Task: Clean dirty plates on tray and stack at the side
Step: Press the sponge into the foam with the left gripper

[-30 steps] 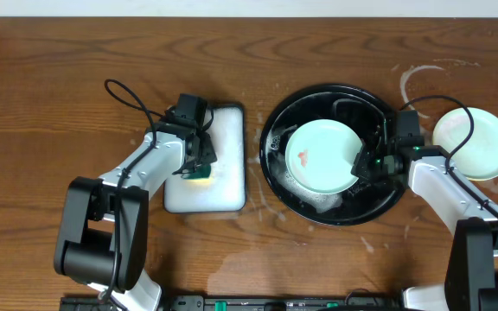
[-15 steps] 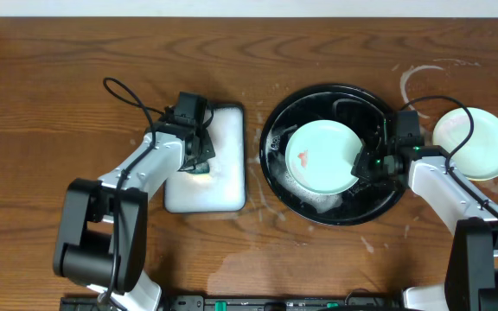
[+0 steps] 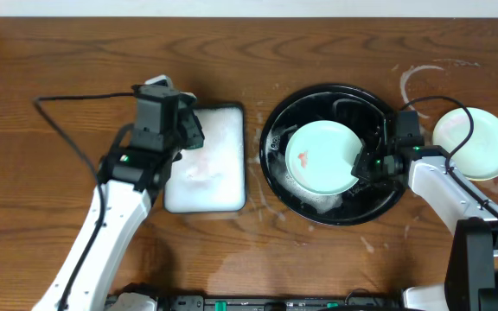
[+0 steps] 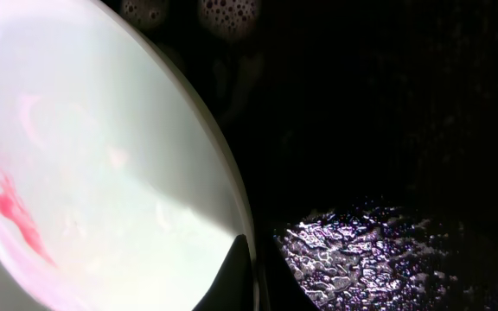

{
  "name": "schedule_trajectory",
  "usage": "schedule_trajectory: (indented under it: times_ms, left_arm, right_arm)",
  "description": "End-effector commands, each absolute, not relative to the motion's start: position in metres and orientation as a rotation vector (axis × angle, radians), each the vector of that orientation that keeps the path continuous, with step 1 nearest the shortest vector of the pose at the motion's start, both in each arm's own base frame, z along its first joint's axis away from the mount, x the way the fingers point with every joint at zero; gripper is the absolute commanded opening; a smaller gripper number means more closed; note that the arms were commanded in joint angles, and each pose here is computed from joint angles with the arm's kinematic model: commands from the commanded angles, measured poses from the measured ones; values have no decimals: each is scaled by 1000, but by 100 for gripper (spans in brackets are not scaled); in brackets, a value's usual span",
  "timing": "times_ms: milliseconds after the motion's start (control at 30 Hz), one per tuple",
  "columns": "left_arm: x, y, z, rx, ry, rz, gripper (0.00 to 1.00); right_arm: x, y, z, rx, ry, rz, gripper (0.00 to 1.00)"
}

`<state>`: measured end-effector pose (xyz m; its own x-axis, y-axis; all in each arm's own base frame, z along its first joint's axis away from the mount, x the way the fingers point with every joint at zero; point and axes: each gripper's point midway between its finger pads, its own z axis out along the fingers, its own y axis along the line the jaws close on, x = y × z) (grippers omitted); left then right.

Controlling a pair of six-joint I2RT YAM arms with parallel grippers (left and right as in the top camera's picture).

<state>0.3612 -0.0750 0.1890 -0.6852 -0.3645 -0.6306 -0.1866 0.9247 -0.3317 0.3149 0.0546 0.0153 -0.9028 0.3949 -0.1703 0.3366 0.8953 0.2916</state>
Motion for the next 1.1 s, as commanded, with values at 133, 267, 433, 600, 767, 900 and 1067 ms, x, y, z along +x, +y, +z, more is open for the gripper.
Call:
schedule_trajectory:
  times_ms: [133,267,433,600,767,900,1067]
  left_arm:
    - [360,-75,140,-395,2442,-277,7]
    - [366,-76,75,-400,2552,-226,7]
    - [375,-78,72,-400,2547,-229,7]
    - [387,-81,135,-376,2357,-308,7]
    - [381,-80,217,-343,2121,-398,7]
    - [375,-79,219,-342,2111,-403,8]
    - [373,-79,139,-387,2289,-349,7]
  right_arm:
    - [329,55,23,515,2788,392,1]
    - [331,54,24,513,2777,387,1]
    - [332,42,22,529,2768,289,1]
    - [332,37,21,536,2764,243,1]
    - [333,37,21,537,2763,244,1]
    - [333,37,21,537,2763,244,1]
    - [333,34,21,541,2760,222,1]
